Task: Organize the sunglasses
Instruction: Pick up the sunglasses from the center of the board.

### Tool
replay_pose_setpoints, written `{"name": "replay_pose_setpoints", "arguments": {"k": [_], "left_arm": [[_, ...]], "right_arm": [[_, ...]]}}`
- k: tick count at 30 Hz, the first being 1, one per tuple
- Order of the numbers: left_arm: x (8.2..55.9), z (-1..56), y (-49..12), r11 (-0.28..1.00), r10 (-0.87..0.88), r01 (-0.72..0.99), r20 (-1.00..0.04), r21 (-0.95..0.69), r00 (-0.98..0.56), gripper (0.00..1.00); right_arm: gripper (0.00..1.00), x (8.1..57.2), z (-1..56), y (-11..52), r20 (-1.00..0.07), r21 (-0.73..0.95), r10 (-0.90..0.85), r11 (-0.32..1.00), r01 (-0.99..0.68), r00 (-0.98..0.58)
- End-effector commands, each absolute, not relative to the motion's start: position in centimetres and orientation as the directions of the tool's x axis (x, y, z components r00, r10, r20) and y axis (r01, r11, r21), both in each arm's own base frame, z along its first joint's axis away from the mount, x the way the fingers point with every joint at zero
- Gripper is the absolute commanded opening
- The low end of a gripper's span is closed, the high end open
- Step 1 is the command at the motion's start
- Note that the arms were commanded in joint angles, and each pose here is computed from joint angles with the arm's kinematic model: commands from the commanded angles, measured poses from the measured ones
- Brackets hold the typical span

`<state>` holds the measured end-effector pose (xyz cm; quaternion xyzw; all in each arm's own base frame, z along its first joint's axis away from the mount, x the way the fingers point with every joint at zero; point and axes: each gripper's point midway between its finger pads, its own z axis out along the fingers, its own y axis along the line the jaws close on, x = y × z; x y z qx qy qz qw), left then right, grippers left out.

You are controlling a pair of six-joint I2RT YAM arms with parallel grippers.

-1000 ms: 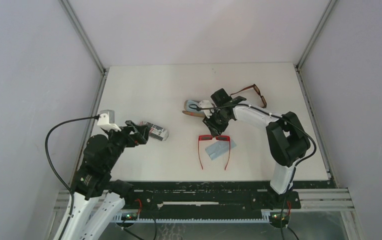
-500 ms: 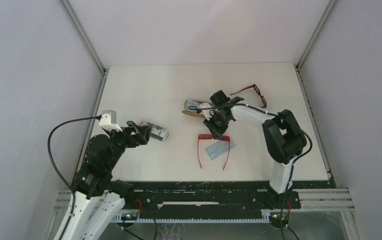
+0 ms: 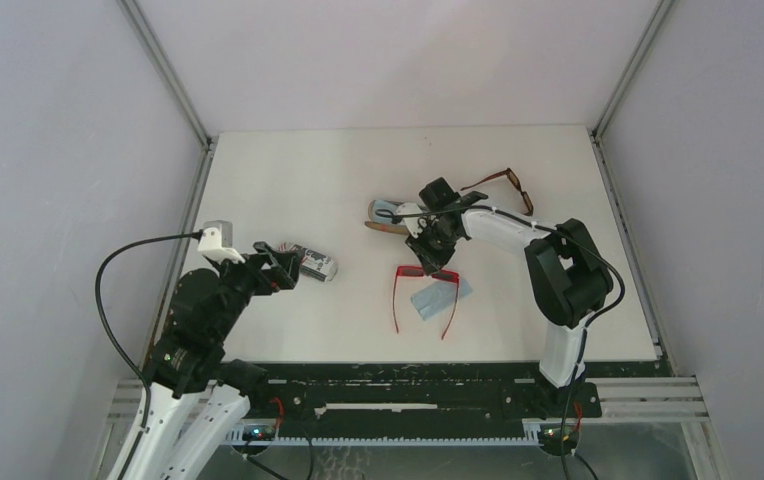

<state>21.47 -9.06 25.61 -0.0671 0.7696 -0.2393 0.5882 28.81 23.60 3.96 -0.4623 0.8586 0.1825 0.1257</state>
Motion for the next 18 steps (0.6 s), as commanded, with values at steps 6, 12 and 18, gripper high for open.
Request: {"name": "replay_pose_setpoints", "arguments": {"k": [6,12,18], "left_arm": [[21.8,25.9,-9.5,0.866,-0.393,0.2,-0.871,-0.459,-0.295,1.0],[22.0,25.4,-9.5,0.868,-0.396,0.182,-0.864,-0.463,-0.31,1.0],[22.7,24.7,-9.1,0.877,-0.404,0.123,-0.851,-0.465,-0.336,1.0]], "right_arm": [[0.14,29.6,5.6,24.8,-0.438,0.189,-0.743,0.474,-0.86,-0.506],[0.06,29.5,5.3,24.4,-0.418,0.192,-0.749,0.48,-0.856,-0.514],[0.0,29.9,7.8,24.2,-0.457,0.13,-0.731,0.508,-0.851,-0.506]]}}
